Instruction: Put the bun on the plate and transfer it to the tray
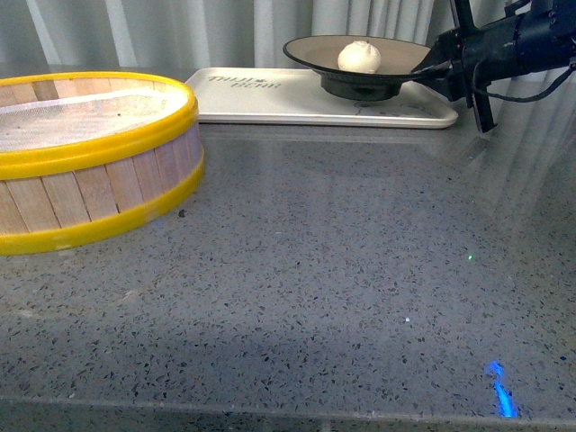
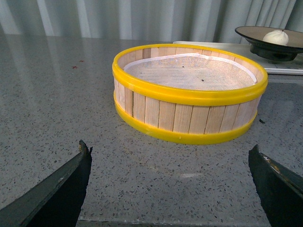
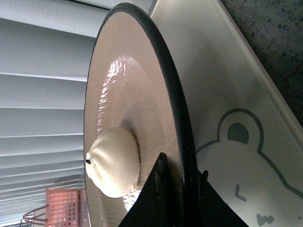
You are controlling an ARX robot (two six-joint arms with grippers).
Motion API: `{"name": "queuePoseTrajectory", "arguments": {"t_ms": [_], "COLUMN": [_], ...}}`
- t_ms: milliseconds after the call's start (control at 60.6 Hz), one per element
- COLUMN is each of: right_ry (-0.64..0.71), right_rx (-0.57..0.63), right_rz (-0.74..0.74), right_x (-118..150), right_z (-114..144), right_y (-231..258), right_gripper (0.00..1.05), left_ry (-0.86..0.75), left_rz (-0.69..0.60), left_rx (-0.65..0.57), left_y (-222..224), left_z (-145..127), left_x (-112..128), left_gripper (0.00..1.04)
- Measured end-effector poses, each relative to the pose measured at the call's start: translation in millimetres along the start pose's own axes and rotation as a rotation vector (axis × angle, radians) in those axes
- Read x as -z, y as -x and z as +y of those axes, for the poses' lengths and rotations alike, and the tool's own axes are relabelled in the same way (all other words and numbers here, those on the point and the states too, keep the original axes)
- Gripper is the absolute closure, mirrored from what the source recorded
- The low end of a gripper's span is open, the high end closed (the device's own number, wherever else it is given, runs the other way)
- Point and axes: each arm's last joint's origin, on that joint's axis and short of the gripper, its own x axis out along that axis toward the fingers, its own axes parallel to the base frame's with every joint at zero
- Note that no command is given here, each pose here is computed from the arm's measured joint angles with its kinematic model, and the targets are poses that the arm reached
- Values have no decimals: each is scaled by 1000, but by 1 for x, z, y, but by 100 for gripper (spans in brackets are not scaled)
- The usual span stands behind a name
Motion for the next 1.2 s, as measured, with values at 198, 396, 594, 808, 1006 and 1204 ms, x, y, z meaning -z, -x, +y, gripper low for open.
{"name": "queuePoseTrajectory", "arguments": {"t_ms": [198, 396, 594, 808, 1006, 1204], "right_ry": [-14, -17, -19, -21, -23, -47], "right_rx": [25, 43, 54, 48, 46, 31], "right_rz": [13, 17, 15, 12, 5, -33], "right_x": [0, -2, -3, -4, -4, 4], "right_z": [-2, -1, -1, 4, 3, 4], "right_y": [0, -2, -3, -2, -2, 22], "right_gripper": [102, 102, 94, 82, 50, 13], "left_ry": [0, 0, 0, 0, 0, 0], "left_rz": [0, 0, 0, 0, 0, 0], "left_rx": [0, 0, 0, 0, 0, 0], "left_y": [0, 0, 0, 0, 0, 0], "left_z": [0, 0, 0, 0, 0, 0], "left_x": [0, 0, 0, 0, 0, 0], "left_gripper": [7, 7, 7, 7, 7, 7]}}
